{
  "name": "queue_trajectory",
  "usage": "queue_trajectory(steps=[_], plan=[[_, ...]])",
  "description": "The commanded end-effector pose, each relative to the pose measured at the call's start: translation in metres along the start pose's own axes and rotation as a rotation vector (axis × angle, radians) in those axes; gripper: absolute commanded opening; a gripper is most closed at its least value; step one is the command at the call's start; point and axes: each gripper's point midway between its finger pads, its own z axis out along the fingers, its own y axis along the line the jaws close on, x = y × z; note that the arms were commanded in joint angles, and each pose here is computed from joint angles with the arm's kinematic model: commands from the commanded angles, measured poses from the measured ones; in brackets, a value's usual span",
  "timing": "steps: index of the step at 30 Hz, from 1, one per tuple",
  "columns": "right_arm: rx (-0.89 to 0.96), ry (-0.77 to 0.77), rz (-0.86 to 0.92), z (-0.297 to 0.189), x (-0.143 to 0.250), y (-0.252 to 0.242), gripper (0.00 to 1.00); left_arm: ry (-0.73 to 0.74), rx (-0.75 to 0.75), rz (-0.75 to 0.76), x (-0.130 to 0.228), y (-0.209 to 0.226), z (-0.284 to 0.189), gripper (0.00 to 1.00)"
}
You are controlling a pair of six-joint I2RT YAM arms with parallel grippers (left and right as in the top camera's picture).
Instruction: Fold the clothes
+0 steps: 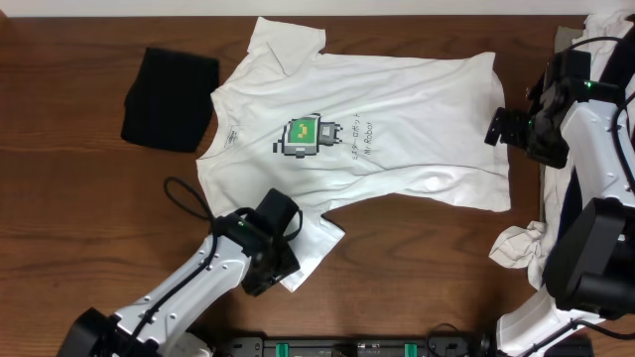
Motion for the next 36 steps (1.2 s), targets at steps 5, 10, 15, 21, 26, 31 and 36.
queue_trajectory(steps=[5, 10, 15, 21, 26, 31, 36], plan=[[-0.001, 0.01, 0.02, 0.003, 0.001, -0.001, 0.99, -0.004, 0.006, -0.033, 0.0, 0.004, 0.011, 0.53], [-0.002, 0.01, 0.02, 0.003, 0.001, -0.001, 0.99, -0.006, 0.009, -0.048, 0.0, 0.003, 0.011, 0.53], [0.0, 0.001, 0.021, 0.003, -0.001, -0.002, 0.99, -0.02, 0.042, -0.057, -0.004, -0.004, 0.013, 0.54], [0.0, 0.001, 0.02, 0.003, -0.001, -0.002, 0.99, -0.003, 0.024, -0.071, -0.001, 0.003, 0.02, 0.53], [-0.026, 0.008, 0.024, 0.003, 0.0, 0.003, 0.99, 0.014, 0.031, -0.07, 0.001, 0.001, 0.024, 0.52], [-0.009, 0.073, 0.055, 0.003, 0.017, -0.001, 0.99, 0.013, 0.032, -0.066, 0.001, 0.0, 0.024, 0.43], [0.027, 0.18, 0.155, 0.009, 0.046, -0.007, 0.99, 0.012, 0.033, -0.058, 0.001, 0.0, 0.024, 0.4]])
